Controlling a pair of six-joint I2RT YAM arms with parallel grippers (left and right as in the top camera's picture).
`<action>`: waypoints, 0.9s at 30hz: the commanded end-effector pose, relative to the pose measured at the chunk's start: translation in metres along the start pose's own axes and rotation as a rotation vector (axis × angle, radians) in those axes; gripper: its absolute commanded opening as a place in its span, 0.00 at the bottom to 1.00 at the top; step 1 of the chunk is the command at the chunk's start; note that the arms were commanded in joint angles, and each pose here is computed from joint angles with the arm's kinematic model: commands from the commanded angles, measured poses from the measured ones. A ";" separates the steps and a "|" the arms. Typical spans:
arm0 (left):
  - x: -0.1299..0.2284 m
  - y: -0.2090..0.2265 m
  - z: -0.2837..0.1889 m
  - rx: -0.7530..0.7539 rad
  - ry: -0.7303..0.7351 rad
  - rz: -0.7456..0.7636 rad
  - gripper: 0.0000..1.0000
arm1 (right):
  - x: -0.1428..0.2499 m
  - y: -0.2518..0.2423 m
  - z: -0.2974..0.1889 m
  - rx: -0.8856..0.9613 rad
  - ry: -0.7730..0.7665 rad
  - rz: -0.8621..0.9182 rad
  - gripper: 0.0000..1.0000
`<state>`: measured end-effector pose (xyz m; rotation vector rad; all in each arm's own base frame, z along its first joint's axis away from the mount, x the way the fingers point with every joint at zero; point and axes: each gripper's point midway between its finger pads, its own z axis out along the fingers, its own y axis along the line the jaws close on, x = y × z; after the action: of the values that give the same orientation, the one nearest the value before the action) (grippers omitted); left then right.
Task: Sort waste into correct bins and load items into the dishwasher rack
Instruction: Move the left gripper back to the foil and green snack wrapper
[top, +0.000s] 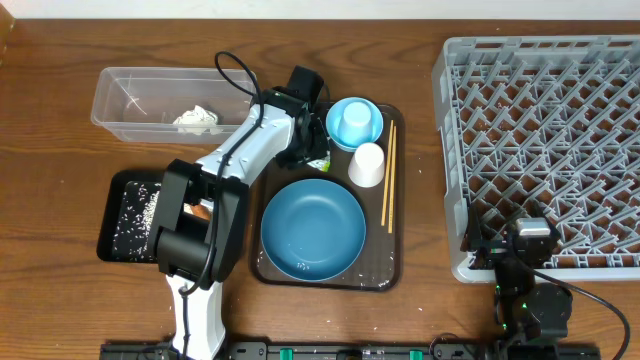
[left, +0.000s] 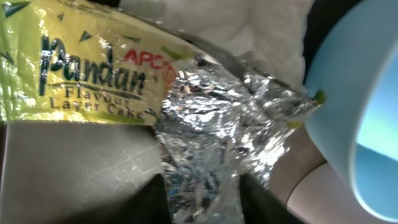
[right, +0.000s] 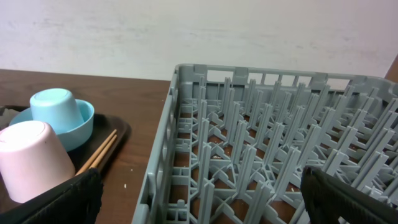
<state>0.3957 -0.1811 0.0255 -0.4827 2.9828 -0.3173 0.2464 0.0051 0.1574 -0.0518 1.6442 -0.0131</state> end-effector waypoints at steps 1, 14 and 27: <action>0.005 0.009 0.010 -0.035 0.021 -0.005 0.27 | 0.001 -0.001 0.000 0.004 0.002 0.003 0.99; 0.002 -0.001 -0.034 0.008 -0.025 0.003 0.06 | 0.001 -0.001 0.000 0.004 0.002 0.003 0.99; 0.004 -0.011 -0.080 0.077 -0.078 0.010 0.22 | 0.001 -0.001 0.000 0.004 0.002 0.003 0.99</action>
<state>0.3877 -0.1780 0.1067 -0.4537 2.8646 -0.4041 0.2464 0.0051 0.1574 -0.0518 1.6442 -0.0131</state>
